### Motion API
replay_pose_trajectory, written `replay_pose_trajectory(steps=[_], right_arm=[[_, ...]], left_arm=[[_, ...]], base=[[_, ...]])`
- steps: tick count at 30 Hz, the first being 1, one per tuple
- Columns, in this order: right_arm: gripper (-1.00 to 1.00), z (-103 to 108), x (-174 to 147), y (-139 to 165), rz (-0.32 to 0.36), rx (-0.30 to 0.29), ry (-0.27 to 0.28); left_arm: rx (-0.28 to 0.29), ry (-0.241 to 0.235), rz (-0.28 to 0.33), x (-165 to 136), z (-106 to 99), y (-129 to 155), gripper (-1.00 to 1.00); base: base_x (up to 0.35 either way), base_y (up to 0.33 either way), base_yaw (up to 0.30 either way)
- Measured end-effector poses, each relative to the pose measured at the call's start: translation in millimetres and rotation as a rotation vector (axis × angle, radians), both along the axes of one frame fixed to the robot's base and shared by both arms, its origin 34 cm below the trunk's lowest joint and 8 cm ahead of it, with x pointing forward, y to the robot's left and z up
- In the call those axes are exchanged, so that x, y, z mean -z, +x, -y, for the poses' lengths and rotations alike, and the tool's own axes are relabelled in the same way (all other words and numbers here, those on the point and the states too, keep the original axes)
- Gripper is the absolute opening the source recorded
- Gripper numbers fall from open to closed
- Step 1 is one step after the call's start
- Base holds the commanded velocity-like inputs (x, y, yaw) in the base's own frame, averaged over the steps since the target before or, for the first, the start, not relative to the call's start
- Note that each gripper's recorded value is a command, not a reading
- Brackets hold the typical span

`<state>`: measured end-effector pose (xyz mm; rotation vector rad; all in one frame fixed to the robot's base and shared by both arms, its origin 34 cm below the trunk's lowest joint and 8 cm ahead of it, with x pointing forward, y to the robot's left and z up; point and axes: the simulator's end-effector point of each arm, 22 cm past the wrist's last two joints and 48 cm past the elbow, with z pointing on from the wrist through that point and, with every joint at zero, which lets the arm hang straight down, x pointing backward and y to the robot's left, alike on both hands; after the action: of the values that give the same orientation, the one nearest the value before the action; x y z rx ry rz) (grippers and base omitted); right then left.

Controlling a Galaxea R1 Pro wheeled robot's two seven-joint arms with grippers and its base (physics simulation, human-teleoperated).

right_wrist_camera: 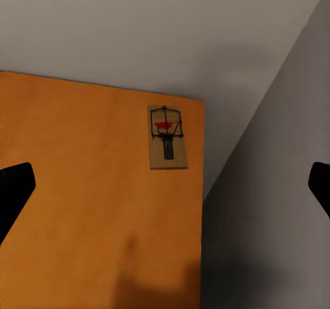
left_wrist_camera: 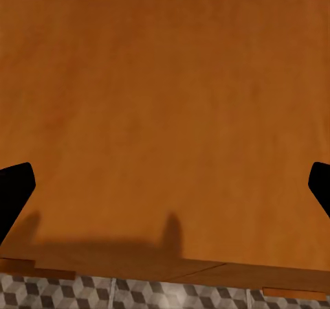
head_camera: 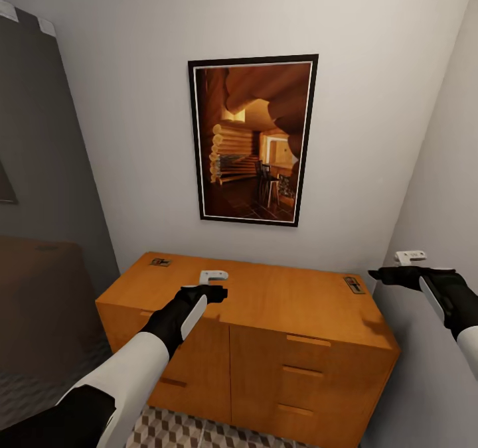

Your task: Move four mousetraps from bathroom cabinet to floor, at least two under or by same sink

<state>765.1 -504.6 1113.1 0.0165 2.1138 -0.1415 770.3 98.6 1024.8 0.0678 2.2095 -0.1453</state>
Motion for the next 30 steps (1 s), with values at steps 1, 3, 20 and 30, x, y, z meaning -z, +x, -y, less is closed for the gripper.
replay_pose_trajectory(steps=[1,3,20,30], right_arm=[[1.0,-0.4,-0.2,0.2,0.001,0.0,0.002],[1.0,-0.6,-0.5,0.3,0.002,0.0,0.004],[1.0,-8.0,0.4,2.6,0.005,-0.009,0.011],[1.0,-7.3,-0.4,2.0,0.005,-0.008,0.012]], left_arm=[[-0.001,0.0,0.0,0.0,-0.1,0.0,1.0],[-0.001,0.0,0.0,0.1,-0.3,0.0,1.0],[-0.003,0.002,0.0,0.0,-0.7,0.1,1.0],[-0.002,0.005,-0.004,0.8,-0.9,-1.1,1.0]], base=[[0.0,0.0,0.0],[0.0,0.0,0.0],[0.004,0.0,0.0],[0.247,0.0,0.0]])
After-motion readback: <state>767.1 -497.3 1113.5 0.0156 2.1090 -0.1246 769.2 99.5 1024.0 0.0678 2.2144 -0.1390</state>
